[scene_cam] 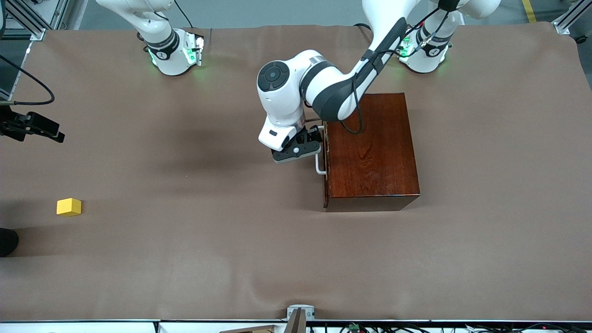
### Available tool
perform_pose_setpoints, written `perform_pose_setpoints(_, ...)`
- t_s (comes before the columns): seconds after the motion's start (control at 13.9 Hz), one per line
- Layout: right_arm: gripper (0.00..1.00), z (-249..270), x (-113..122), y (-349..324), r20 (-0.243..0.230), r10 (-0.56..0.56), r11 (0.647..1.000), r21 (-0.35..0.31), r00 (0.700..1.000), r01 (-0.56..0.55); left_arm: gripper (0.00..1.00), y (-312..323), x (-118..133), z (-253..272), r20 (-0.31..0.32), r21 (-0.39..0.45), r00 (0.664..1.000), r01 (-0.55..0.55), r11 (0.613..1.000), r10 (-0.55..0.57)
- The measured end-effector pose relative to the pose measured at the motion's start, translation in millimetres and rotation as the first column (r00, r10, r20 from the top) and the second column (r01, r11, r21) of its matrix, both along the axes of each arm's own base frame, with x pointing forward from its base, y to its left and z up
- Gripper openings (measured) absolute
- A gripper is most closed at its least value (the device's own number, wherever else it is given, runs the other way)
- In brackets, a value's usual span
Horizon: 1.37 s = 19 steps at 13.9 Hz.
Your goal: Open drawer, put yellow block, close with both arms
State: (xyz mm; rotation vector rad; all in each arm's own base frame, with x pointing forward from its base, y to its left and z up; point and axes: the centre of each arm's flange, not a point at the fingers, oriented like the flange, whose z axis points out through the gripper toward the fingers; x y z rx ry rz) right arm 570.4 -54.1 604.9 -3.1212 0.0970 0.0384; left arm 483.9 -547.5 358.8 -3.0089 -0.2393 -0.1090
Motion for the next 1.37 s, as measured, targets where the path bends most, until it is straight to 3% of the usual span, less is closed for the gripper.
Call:
perform_pose_setpoints(0.86,1.00,-1,0,-2,-0.004,-0.003,1.000,0.000,1.000,0.003,1.00,4,-5,-68,-0.088,0.108,0.995,0.065,0.992,-0.056)
perform_pose_setpoints(1.08,1.00,-1,0,-2,-0.003,-0.004,1.000,0.000,1.000,0.004,1.00,-2,-11,-69,-0.087,0.110,0.994,0.072,0.991,-0.063)
perform_pose_setpoints(1.37,1.00,-1,0,1,-0.002,0.002,1.000,0.001,1.000,-0.002,1.00,-13,-15,-66,-0.042,0.076,0.999,-0.010,0.997,0.013)
